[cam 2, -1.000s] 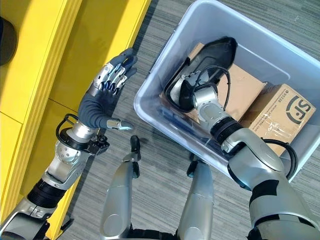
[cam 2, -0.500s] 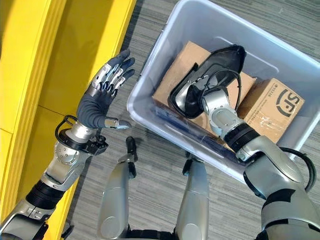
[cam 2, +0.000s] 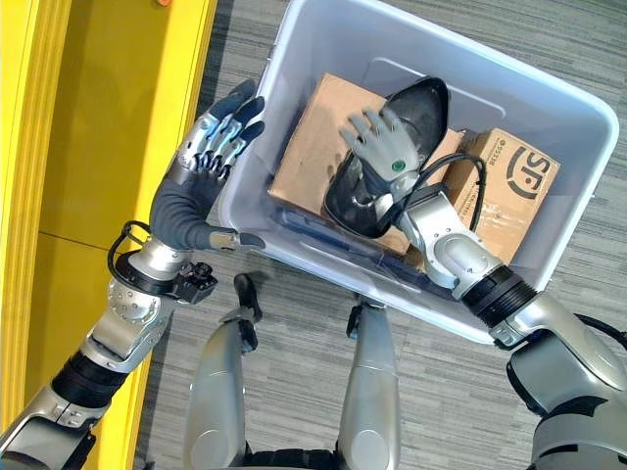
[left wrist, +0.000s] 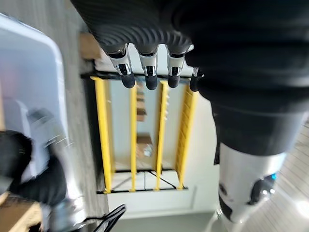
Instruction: Move parts from the plastic box to the shelf.
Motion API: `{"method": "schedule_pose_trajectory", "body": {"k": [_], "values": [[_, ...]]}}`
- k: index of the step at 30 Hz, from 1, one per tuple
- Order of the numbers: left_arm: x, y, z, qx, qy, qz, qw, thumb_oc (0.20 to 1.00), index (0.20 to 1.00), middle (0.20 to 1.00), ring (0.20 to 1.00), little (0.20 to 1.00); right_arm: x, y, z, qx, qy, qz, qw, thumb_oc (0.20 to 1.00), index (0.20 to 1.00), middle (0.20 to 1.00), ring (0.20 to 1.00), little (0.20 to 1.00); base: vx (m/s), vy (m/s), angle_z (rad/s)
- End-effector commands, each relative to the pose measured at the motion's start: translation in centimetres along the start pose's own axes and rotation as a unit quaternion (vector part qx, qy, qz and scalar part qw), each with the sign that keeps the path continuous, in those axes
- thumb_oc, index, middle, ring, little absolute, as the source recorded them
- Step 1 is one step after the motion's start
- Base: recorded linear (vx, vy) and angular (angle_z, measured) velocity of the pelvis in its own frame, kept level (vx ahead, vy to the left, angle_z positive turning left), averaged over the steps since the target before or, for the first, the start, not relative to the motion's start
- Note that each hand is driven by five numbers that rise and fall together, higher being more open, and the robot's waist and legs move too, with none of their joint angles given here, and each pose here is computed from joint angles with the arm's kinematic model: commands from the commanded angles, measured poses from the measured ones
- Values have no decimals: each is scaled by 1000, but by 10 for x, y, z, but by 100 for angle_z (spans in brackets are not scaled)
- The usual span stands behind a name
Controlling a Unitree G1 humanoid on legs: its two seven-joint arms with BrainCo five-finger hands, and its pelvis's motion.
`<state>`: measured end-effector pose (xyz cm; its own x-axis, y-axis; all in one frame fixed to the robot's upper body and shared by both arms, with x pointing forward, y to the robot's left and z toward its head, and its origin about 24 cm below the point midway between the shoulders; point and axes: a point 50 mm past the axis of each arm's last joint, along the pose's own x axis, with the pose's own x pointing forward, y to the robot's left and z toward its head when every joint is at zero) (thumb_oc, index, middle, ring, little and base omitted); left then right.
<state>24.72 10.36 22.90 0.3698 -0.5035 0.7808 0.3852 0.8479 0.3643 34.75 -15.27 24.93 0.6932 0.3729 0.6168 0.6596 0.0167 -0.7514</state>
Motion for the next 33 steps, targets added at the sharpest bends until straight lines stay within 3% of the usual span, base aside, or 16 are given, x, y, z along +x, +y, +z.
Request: {"method": "schedule_pose_trajectory", "body": {"k": [1,5,10,15,18,27,33], "values": [[10,-5,25,6,-78,22,997,1000,1000,1000,1000,1000,16,-47,19,83,-72,-188,976,1000,1000,1000,1000,1000,6,135,-18],[26,-5,27,-10,-88,50,995,1000,1000,1000,1000,1000,22,-59,35,129,-103,-211,963,1000,1000,1000,1000,1000,21,170,-20],[32,-2,17,-13,-41,99,994,1000,1000,1000,1000,1000,13,-60,25,249,19,-280,927,1000,1000,1000,1000,1000,20,126,-10],[26,3,-8,-18,48,187,981,1000,1000,1000,1000,1000,-18,-38,3,315,164,-271,895,1000,1000,1000,1000,1000,34,146,-12],[20,0,-21,-28,89,227,970,1000,1000,1000,1000,1000,-45,-25,-2,324,201,-257,888,1000,1000,1000,1000,1000,34,188,-21],[-6,6,-31,-5,134,340,931,1000,1000,1000,1000,1000,-41,-26,7,339,149,-194,908,1000,1000,1000,1000,1000,43,230,-43],[-12,10,-37,24,166,336,927,1000,1000,1000,1000,1000,-54,-16,1,361,193,-195,891,1000,1000,1000,1000,1000,-88,-59,-42]]}}
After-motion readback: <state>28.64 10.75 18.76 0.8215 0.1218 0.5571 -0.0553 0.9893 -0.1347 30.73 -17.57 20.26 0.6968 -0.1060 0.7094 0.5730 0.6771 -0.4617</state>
